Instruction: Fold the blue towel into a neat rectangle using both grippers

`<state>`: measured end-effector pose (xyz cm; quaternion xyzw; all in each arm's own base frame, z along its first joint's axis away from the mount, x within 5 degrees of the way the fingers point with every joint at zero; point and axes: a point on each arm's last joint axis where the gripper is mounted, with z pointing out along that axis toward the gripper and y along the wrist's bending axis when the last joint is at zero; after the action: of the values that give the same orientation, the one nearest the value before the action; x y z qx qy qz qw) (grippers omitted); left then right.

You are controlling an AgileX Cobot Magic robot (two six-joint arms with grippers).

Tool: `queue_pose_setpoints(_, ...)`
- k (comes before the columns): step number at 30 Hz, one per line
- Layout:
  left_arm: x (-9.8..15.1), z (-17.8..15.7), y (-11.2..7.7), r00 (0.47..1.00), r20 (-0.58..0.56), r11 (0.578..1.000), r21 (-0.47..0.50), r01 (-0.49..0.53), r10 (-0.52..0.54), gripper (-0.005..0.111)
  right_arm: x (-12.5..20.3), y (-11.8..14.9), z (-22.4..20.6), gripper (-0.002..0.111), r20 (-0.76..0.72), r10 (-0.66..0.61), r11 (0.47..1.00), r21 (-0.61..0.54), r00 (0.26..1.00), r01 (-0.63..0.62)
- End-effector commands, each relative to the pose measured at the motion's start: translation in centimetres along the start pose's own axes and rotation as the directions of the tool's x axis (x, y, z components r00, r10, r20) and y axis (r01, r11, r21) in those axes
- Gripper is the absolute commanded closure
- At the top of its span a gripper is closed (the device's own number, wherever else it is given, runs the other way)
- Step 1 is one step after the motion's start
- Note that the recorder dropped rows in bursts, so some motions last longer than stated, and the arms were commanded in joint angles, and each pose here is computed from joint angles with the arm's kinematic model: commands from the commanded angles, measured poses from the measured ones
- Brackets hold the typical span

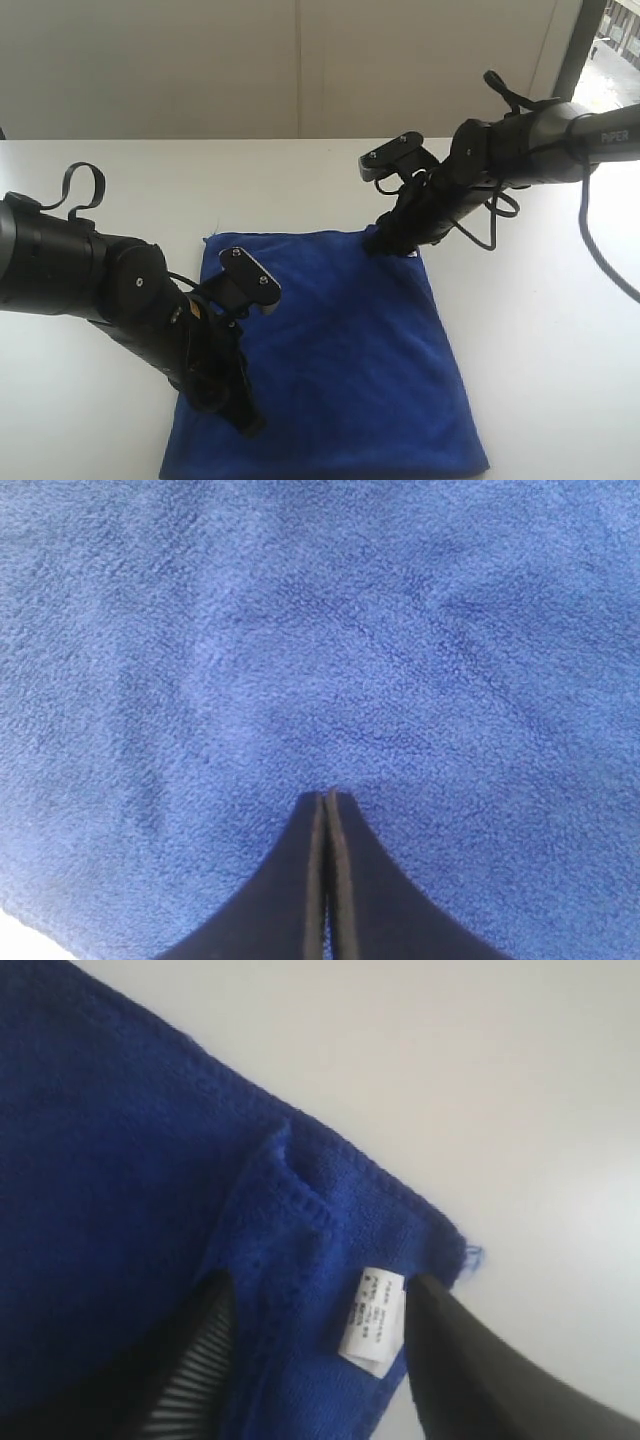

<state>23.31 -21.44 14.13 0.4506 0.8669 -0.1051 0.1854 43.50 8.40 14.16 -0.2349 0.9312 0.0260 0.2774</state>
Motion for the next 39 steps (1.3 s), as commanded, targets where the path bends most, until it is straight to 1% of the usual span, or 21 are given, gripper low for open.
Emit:
queue_pose_setpoints(1,0.6,0.9,-0.1,0.999,-0.040,1.000,0.015,0.019,-0.018,0.107,-0.2,0.0,-0.1,0.058,0.014,0.021,1.000,-0.006,1.000,-0.021)
queue_pose_setpoints(7,0.6,0.9,-0.1,0.999,-0.038,1.000,0.014,0.018,-0.018,0.107,-0.9,2.1,0.0,0.058,0.046,-0.011,0.997,-0.082,0.999,0.015)
queue_pose_setpoints(10,0.6,0.9,-0.1,0.999,-0.038,1.000,0.014,0.018,-0.018,0.107,-1.2,3.0,0.0,0.058,0.055,-0.035,0.995,-0.089,0.998,0.040)
queue_pose_setpoints(13,0.6,0.9,-0.1,0.999,-0.038,1.000,0.014,0.018,-0.018,0.107,-1.3,3.0,0.0,0.058,0.063,-0.037,0.996,-0.085,0.997,0.042)
queue_pose_setpoints(17,0.6,0.9,-0.1,0.999,-0.038,1.000,0.014,0.018,-0.018,0.107,-1.3,1.7,-0.3,0.059,0.080,0.013,0.998,-0.058,0.997,-0.008)
queue_pose_setpoints(22,0.6,0.9,-0.1,0.999,-0.038,1.000,0.014,0.018,-0.018,0.107,-1.2,0.7,-0.6,0.060,0.089,0.030,0.999,-0.042,0.996,-0.027)
queue_pose_setpoints(27,0.6,0.9,-0.1,0.999,-0.038,1.000,0.014,0.018,-0.018,0.107,-1.5,-1.0,-1.8,0.065,0.133,0.054,0.998,0.001,0.990,-0.055)
queue_pose_setpoints(30,0.6,0.9,-0.1,0.999,-0.038,1.000,0.014,0.018,-0.018,0.107,-1.3,-2.2,-2.0,0.065,0.140,0.068,0.997,0.025,0.988,-0.072)
queue_pose_setpoints(32,0.6,0.9,-0.1,0.999,-0.038,1.000,0.014,0.018,-0.018,0.107,-0.7,-2.7,-1.3,0.065,0.122,0.085,0.996,0.027,0.989,-0.089)
queue_pose_setpoints(39,0.6,0.9,-0.1,0.999,-0.038,1.000,0.014,0.018,-0.018,0.107,0.3,-2.7,0.5,0.066,0.076,0.076,0.997,0.023,0.994,-0.078)
